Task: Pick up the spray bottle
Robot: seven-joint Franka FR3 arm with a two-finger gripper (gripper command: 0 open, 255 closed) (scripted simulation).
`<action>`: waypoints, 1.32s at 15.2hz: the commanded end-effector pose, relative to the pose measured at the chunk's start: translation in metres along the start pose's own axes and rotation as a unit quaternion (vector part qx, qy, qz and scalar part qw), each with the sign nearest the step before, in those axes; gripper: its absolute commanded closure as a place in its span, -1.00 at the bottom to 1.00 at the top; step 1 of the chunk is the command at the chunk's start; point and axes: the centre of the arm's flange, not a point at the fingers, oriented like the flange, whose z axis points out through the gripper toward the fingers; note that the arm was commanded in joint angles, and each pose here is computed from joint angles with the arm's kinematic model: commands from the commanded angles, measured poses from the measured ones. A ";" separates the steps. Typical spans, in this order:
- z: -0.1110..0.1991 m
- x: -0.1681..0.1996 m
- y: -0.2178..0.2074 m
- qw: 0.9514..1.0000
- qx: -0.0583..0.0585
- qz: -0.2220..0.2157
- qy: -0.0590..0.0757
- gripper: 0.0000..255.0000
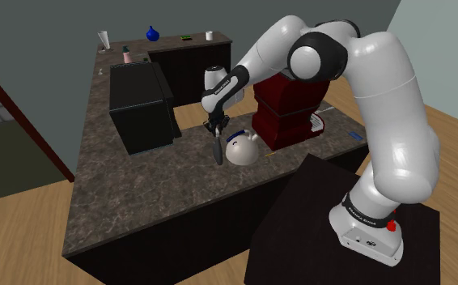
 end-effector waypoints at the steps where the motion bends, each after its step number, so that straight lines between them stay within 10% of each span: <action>1: 0.001 0.000 0.000 1.000 0.000 0.000 0.000 1.00; 20: -0.079 0.003 0.001 1.000 0.000 0.000 0.000 1.00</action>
